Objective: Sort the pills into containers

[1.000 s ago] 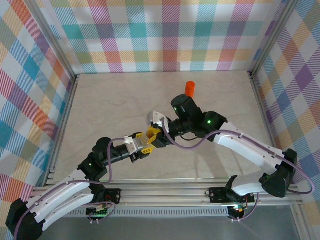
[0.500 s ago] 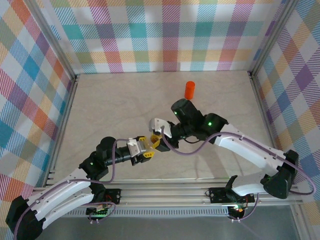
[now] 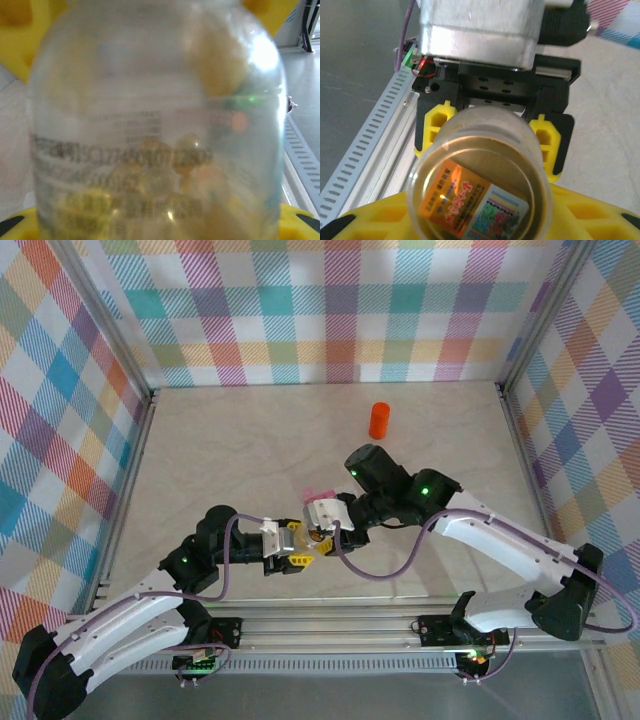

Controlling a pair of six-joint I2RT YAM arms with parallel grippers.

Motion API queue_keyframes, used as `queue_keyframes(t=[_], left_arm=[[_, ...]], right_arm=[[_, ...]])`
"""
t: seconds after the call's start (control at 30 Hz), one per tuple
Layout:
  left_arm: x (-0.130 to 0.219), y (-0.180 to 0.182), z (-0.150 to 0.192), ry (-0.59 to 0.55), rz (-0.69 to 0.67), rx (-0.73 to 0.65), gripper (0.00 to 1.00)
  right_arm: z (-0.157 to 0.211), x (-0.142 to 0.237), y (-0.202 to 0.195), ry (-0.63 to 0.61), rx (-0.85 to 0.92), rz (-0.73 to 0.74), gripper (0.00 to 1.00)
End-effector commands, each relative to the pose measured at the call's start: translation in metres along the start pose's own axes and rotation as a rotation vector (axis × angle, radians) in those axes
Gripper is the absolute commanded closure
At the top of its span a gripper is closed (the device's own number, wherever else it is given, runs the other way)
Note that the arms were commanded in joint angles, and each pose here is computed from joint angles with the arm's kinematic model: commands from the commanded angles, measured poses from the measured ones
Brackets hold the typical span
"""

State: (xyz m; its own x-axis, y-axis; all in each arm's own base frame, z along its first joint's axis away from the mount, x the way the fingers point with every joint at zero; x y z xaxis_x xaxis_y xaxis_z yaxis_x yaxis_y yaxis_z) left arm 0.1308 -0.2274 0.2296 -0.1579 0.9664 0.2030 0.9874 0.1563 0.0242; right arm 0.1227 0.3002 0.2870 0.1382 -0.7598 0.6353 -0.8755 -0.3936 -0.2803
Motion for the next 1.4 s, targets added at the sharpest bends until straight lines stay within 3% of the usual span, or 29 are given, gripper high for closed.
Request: queue_keyframes(t=[0.0,0.2,0.73,1.17,1.37], left_arm=[[0.013,0.005,-0.080,-0.244,-0.045,-0.192,1.00],[0.009,0.009,-0.073,-0.223,-0.054,-0.179,1.00],[-0.002,0.015,-0.053,-0.160,-0.052,-0.141,1.00],[0.002,0.012,-0.051,-0.158,-0.055,-0.131,1.00],[0.002,0.018,-0.044,-0.143,-0.104,-0.117,1.00]], right_arm=[[0.015,-0.016,0.033,0.065,-0.060,-0.195,0.54],[0.010,-0.011,0.027,0.072,-0.044,-0.155,0.46],[-0.012,0.013,0.007,-0.006,-0.045,0.061,0.41],[0.003,0.027,-0.005,0.028,-0.116,0.154,0.39],[0.005,0.046,0.005,0.035,-0.083,0.164,0.27]])
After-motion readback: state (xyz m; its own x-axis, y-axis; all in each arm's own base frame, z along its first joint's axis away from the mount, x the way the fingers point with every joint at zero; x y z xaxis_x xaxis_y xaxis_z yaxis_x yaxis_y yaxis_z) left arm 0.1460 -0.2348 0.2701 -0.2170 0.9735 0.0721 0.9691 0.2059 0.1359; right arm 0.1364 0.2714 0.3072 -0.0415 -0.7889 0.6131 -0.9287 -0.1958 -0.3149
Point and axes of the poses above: each hand's point on the last joint's axis, 136 mm out from that joint toward the fingers, its own x axis back along the fingers, its own y axis along the line the jaws close on, z = x × y, the point moved 4 cm from there along x, back along the fingers, and after that the axes turned 9 degrees about x, right-handed, at the moved point
